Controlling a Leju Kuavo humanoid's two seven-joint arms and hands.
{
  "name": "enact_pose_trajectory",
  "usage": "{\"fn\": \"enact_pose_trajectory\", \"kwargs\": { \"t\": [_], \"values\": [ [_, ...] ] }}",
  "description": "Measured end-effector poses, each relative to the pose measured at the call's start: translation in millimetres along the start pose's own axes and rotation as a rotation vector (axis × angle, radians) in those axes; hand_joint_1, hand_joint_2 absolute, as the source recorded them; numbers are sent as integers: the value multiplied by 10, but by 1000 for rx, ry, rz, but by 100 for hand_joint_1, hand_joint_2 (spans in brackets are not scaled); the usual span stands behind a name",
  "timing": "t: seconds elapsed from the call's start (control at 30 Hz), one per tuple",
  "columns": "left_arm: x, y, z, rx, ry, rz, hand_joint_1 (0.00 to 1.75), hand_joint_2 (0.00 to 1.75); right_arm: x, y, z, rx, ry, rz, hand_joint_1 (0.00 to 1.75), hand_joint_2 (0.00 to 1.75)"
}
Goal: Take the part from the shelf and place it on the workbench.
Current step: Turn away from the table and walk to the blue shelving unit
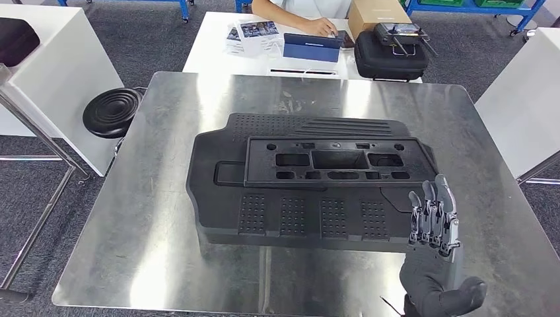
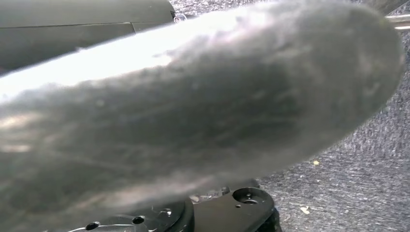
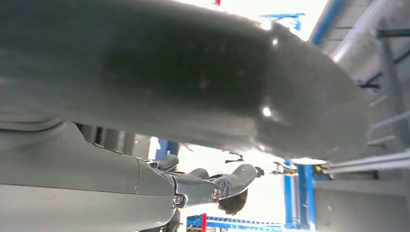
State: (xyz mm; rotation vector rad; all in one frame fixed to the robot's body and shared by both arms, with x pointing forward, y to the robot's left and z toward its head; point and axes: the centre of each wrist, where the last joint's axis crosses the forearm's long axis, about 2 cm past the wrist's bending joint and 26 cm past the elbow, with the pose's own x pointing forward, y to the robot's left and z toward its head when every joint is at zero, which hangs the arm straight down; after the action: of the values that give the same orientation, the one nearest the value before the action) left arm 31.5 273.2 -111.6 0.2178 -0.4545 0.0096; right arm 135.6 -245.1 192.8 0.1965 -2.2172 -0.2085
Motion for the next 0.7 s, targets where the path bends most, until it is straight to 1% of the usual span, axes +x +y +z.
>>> {"fn": "enact_pose_trajectory", "kwargs": {
  "t": [0.1,0.2,0.33,0.53,0.7],
  "values": [
    [1,-2,0,-5,-1,-1,0,0,-14,-16,10,34,27,31,0,0],
    [4,0,-2,-12,-4,-12,0,0,-69,-100,48,142,123,103,0,0],
    [1,10,-4,-22,-6,-26,0,0,-154,-181,98,248,216,138,0,0],
    [-1,24,-7,-25,-7,-35,0,0,-248,-197,141,321,277,150,0,0],
    [12,38,-16,-30,-10,-42,0,0,-327,-161,124,397,310,175,0,0]
  ]
}}
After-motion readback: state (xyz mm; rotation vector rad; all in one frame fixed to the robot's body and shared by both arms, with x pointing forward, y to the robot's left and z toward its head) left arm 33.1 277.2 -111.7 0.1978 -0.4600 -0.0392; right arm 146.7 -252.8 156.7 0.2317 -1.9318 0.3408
